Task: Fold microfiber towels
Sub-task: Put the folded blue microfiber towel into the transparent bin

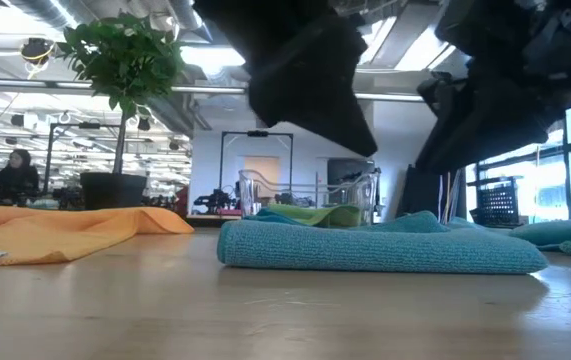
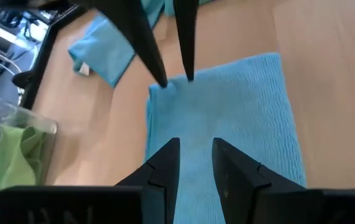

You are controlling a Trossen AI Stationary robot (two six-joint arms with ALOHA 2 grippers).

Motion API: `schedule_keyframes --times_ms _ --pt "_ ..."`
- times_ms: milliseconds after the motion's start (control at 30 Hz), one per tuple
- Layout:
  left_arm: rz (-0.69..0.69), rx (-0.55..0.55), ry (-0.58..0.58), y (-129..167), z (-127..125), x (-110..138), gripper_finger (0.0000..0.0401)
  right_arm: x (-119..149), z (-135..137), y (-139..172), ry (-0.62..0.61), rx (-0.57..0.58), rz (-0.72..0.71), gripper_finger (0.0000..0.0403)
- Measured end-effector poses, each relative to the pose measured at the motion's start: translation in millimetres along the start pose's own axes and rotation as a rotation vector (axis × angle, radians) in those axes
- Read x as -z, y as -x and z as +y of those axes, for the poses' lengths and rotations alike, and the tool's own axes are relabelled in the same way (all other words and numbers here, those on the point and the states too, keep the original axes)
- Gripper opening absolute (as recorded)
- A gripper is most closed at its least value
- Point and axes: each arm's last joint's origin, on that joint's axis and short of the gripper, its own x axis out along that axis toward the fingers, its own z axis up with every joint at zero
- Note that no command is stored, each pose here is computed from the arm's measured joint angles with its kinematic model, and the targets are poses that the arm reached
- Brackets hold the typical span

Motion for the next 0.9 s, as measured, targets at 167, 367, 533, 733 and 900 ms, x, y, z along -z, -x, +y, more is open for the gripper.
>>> schedule_keyframes --times_ms 167,367,533,733,900 --pt "-0.012 0.042 0.004 -4.4 3.4 -2.7 0.0086 -1.2 -2.3 0.8 0.004 -0.018 -0.008 0.0092" --pt "-0.036 0.099 0.039 -13.2 -0.4 7.6 0.0086 -1.4 -2.2 1.4 0.014 -0.029 -0.010 0.0092" --pt "-0.075 0.117 0.065 -13.1 -3.1 6.2 0.0086 4.7 1.2 0.5 -0.023 -0.083 -0.007 0.0092" --pt "-0.113 0.138 0.077 -9.9 0.2 -6.4 0.0086 12.5 8.7 1.6 -0.047 -0.103 -0.001 0.0092" --pt "-0.134 0.179 0.091 -11.3 1.3 -9.1 0.0086 8.2 16.2 5.4 -0.020 -0.126 -0.052 0.0092"
